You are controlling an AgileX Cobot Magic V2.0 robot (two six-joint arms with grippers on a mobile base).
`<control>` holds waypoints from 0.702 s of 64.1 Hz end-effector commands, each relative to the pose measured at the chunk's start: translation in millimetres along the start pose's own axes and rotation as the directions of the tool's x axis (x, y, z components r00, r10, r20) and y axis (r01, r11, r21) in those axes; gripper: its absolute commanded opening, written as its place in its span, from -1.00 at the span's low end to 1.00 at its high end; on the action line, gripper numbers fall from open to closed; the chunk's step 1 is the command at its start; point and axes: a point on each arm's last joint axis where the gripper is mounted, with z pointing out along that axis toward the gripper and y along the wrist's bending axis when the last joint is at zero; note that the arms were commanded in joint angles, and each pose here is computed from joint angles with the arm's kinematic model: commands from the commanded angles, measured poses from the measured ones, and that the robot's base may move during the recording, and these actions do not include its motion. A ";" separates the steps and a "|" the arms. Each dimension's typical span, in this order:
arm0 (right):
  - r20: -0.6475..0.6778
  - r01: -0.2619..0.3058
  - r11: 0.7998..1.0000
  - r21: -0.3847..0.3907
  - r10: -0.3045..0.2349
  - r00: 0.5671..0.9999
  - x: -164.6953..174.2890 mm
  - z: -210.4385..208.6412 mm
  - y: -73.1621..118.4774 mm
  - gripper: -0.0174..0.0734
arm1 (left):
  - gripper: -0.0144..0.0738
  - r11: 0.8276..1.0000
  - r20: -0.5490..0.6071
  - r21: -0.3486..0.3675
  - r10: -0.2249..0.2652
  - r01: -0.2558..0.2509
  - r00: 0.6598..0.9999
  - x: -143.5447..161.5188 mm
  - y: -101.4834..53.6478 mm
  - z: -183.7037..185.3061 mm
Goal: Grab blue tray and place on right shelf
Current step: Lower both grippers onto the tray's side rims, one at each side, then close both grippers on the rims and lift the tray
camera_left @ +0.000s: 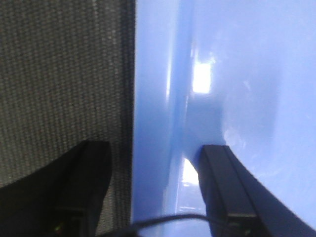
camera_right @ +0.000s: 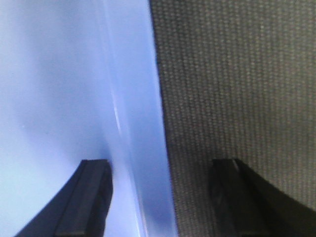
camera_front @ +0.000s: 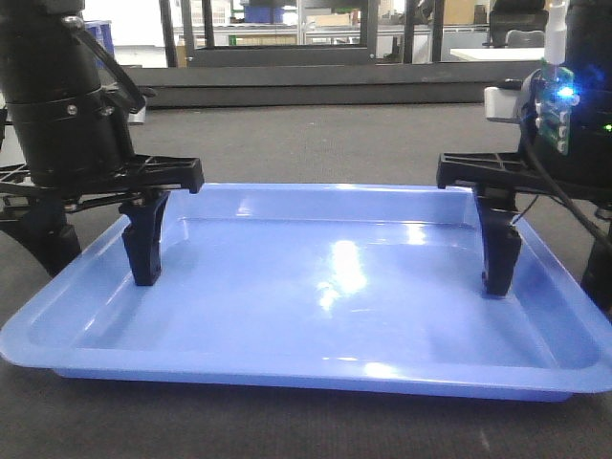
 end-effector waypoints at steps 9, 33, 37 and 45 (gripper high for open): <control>0.074 0.007 0.998 -0.055 -0.002 0.997 -4.7 -17.3 4.4 0.13 | -0.15 0.999 0.060 0.036 -0.005 0.003 0.998 -2.5 -5.3 -19.9; 0.072 0.006 0.999 -0.054 -0.003 0.997 -4.6 -17.2 4.3 -0.23 | -0.43 0.999 0.060 0.036 -0.005 0.003 0.998 -2.5 -5.3 -19.9; 0.072 0.006 0.999 -0.054 -0.003 0.997 -4.5 -17.2 4.3 -0.23 | -0.43 0.999 0.060 0.036 -0.005 0.003 0.998 -2.5 -5.3 -19.9; 0.072 0.006 0.999 -0.054 -0.003 0.997 -4.5 -17.2 4.3 -0.23 | -0.43 0.999 0.061 0.034 -0.004 0.002 0.998 -2.6 -5.2 -19.9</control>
